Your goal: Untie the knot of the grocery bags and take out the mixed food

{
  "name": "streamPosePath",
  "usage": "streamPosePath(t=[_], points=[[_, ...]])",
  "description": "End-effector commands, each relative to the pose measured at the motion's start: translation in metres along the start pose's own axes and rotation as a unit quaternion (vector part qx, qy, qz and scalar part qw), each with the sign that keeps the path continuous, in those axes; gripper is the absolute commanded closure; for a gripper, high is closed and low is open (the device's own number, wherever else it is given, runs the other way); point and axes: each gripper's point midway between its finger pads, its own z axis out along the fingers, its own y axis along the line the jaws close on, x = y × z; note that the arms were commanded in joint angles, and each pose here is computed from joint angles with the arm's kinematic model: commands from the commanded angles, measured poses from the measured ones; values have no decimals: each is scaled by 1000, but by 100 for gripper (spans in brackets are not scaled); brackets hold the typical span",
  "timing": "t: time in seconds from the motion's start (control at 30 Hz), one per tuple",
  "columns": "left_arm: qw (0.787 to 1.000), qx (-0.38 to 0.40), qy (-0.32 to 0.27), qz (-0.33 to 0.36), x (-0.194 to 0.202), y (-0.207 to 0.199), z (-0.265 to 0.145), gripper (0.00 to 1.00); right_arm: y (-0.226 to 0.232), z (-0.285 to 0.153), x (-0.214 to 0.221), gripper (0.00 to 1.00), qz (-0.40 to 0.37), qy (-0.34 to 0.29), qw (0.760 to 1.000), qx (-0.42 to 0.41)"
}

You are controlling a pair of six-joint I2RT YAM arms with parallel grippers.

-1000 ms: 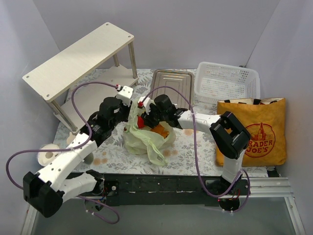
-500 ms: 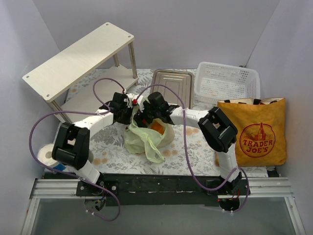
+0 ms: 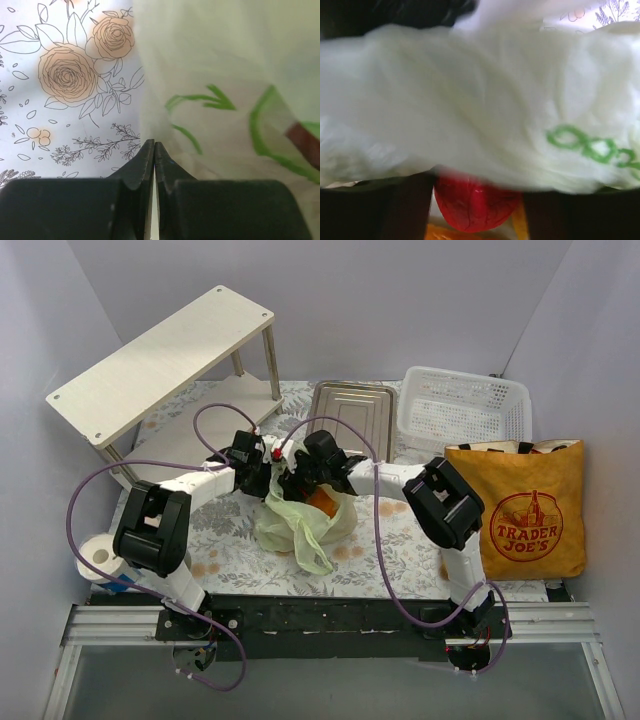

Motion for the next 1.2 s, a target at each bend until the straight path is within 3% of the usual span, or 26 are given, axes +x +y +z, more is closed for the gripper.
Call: streamPosePath(t=[0.0,0.13,0.23,0.4,0.6,0.8,0.93,1.0,1.07,1.17], points=[[999,1,-32,-14,-18,1,-8,100,3,-23,21,44,-11,36,999,2],[999,0,-41,-18,-18,1,-10,100,7,-35,17,66,-37,36,999,-3],[999,-1,-51,-20,-20,2,-14,100,5,-52,-8,75,-63,17,998,3],[998,-3,-62,-11,-20,0,-18,100,22,-100,-60,83,-101,-28,994,-22],[997,3,-77,-3,-28,-5,-21,100,46,-142,-90,90,-97,-28,992,-79],[997,12,-77,13,-27,-17,-19,100,41,-194,-138,94,-103,-41,988,-104],[997,20,-78,15,-26,-22,-21,100,-28,-239,-177,95,-57,-94,994,-10],[997,22,-77,14,-25,-23,-22,100,-96,-271,-186,95,-29,-119,988,90],[997,24,-74,15,-23,-24,-23,100,-158,-290,-168,95,20,-116,978,173],[997,22,-74,25,-26,-25,-26,100,-238,-313,-130,95,79,-96,942,310]])
